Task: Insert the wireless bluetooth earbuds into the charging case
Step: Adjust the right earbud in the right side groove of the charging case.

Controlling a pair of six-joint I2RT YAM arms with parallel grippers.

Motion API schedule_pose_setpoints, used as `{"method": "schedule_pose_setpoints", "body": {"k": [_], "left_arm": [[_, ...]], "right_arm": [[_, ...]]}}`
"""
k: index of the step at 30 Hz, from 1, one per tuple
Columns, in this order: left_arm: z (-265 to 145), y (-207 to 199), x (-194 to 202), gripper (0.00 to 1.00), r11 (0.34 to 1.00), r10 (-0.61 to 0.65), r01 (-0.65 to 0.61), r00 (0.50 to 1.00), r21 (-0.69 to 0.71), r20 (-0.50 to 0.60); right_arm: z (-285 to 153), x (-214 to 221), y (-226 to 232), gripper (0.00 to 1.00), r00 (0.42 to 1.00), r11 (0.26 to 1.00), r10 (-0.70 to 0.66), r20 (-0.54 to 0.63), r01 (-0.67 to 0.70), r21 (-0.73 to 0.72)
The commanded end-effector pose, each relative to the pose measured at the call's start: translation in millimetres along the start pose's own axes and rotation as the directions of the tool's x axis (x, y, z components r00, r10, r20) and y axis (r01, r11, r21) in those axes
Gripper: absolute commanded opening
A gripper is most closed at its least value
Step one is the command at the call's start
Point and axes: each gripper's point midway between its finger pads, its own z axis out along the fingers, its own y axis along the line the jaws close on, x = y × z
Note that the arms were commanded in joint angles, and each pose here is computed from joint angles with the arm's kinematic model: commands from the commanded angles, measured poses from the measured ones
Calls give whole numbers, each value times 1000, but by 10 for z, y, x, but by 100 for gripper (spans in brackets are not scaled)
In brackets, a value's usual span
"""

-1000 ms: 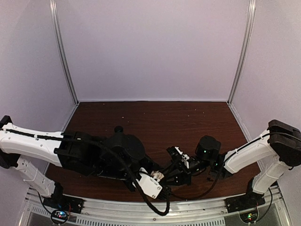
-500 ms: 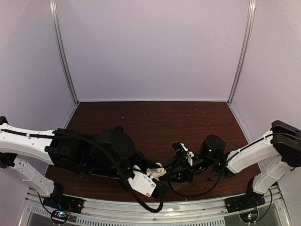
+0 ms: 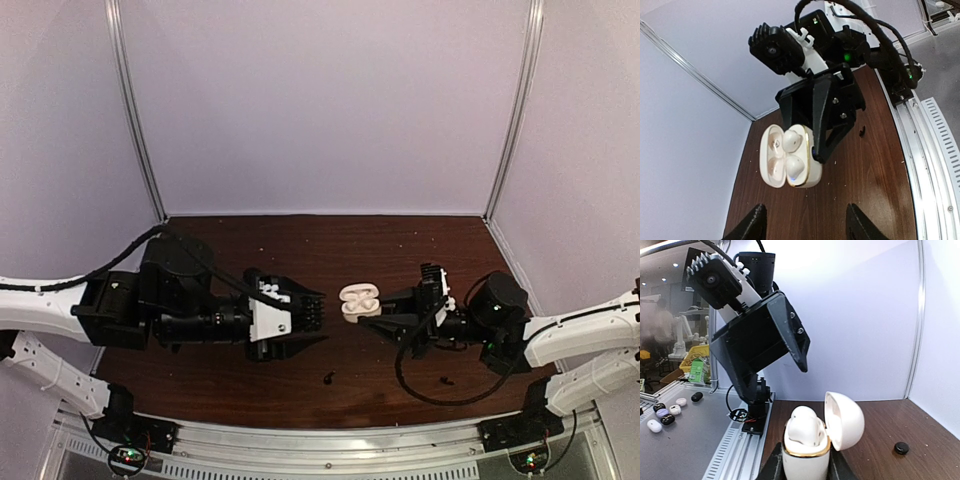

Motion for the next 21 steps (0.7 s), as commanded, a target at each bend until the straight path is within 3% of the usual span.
{"method": "schedule_pose_setpoints", "body": {"k": [1, 9, 21], "left_arm": [[90, 134, -348, 53, 997, -68, 73, 987, -32, 143], [238, 159, -462, 44, 996, -69, 77, 981, -37, 179], [466, 131, -336, 47, 999, -45, 45, 989, -1, 144]], "right_arm": [[-63, 66, -229, 0, 993, 985, -96, -63, 104, 140], [-69, 101, -233, 0, 990, 981, -109, -86, 121, 150], [-33, 155, -143, 0, 990, 989, -98, -97, 108, 102]]}}
